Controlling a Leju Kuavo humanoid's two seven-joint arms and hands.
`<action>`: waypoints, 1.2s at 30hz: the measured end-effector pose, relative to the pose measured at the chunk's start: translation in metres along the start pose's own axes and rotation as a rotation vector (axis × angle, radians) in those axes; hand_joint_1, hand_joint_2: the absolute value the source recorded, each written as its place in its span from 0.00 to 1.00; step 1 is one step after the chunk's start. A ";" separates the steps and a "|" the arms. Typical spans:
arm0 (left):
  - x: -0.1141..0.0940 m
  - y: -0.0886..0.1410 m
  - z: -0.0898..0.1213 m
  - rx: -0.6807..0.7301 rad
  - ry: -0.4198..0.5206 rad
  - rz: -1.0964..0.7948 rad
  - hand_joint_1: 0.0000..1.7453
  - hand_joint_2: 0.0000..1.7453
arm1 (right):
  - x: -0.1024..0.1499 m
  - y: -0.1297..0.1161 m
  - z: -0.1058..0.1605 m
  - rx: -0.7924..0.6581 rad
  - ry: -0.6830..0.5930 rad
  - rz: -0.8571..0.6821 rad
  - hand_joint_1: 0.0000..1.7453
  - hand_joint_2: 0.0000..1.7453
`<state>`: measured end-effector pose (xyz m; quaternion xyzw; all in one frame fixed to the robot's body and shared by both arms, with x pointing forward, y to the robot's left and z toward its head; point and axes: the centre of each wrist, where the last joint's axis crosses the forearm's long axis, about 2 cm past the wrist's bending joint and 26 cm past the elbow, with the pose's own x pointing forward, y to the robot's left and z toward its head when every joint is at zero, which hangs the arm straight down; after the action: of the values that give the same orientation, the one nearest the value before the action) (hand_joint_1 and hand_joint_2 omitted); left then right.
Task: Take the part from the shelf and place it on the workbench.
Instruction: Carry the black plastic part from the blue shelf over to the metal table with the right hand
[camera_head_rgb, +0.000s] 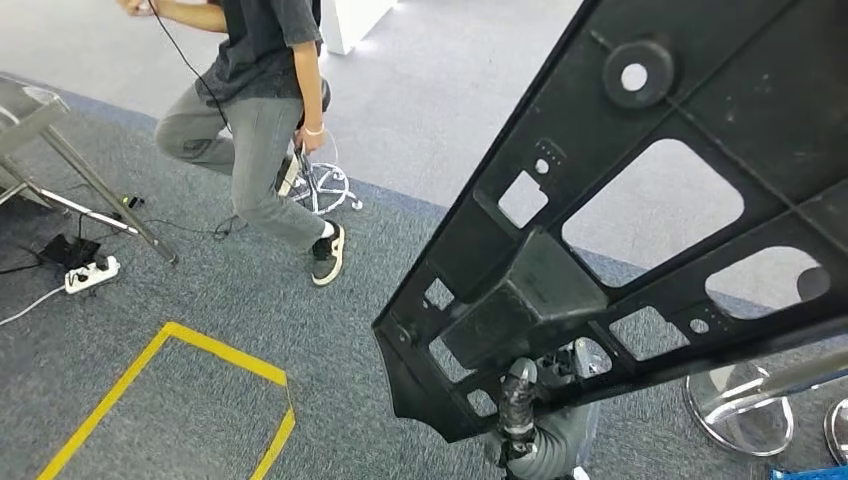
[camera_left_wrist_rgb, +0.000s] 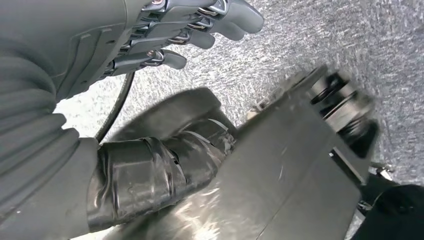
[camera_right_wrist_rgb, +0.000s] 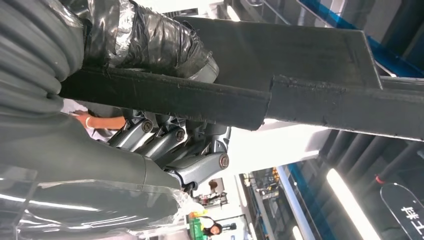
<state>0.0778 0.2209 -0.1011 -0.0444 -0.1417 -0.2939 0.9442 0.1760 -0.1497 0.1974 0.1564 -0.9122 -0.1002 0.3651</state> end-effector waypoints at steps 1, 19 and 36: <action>0.000 0.000 0.000 0.000 0.000 0.000 0.00 1.00 | 0.000 0.000 0.000 0.000 0.000 0.000 1.00 1.00; -0.001 0.000 0.000 0.000 0.002 -0.001 0.00 1.00 | 0.000 0.000 0.000 0.000 0.000 0.001 1.00 1.00; -0.001 0.000 0.000 -0.001 0.001 -0.001 0.00 1.00 | 0.000 0.000 0.000 0.000 0.000 0.000 1.00 1.00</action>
<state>0.0771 0.2209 -0.1013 -0.0446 -0.1411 -0.2943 0.9442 0.1759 -0.1497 0.1975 0.1565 -0.9122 -0.1002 0.3651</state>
